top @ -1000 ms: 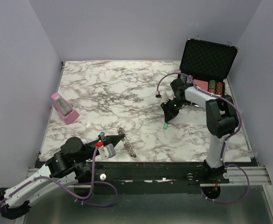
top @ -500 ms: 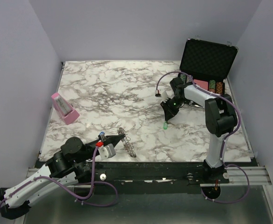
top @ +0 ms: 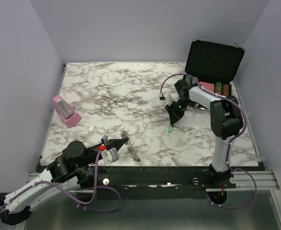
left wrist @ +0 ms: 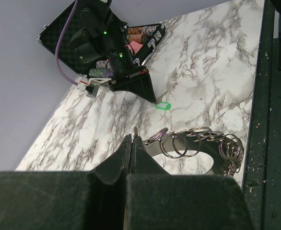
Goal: Put the keys on the keyring
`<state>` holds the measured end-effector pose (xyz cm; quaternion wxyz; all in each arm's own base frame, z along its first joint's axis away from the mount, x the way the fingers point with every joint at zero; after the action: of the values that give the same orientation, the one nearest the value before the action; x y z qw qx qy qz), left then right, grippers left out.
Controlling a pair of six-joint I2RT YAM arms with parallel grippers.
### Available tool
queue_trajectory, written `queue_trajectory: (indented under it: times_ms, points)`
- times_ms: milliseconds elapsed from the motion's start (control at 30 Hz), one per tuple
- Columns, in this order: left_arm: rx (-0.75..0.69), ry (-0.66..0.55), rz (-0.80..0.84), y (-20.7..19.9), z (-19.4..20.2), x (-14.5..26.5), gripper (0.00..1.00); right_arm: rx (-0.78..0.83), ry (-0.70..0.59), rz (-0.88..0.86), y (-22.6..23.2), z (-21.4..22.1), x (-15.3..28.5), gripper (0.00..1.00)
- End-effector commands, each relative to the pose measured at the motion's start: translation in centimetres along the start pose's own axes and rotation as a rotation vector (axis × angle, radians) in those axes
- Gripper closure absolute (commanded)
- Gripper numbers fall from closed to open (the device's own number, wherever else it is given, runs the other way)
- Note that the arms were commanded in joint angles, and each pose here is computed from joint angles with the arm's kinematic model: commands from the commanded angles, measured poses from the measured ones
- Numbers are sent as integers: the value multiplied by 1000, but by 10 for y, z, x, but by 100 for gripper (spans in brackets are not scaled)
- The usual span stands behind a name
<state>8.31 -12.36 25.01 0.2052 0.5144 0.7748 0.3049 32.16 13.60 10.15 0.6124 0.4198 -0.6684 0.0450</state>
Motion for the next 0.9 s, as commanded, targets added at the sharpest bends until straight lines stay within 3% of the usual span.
queue_trajectory:
  times_ms: [0, 867]
  points:
    - [-19, -39, -23, 8, -9, 2, 100, 6, 30, -4, 0, -1, -1, 85]
    - [-19, -39, -21, 7, -9, 2, 100, -8, 37, -13, -2, -4, -4, 83]
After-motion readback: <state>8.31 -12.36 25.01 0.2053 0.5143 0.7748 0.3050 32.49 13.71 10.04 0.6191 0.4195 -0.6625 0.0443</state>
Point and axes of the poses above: each gripper's point midway between its finger pads, its own x axis back along the fingers, its own y axis along the line the jaws close on, z = x × y, the point moved 9 cm from there along x, back along the fingers, and after that the axes turned 15 degrees about -x, right-handed, at the moved point
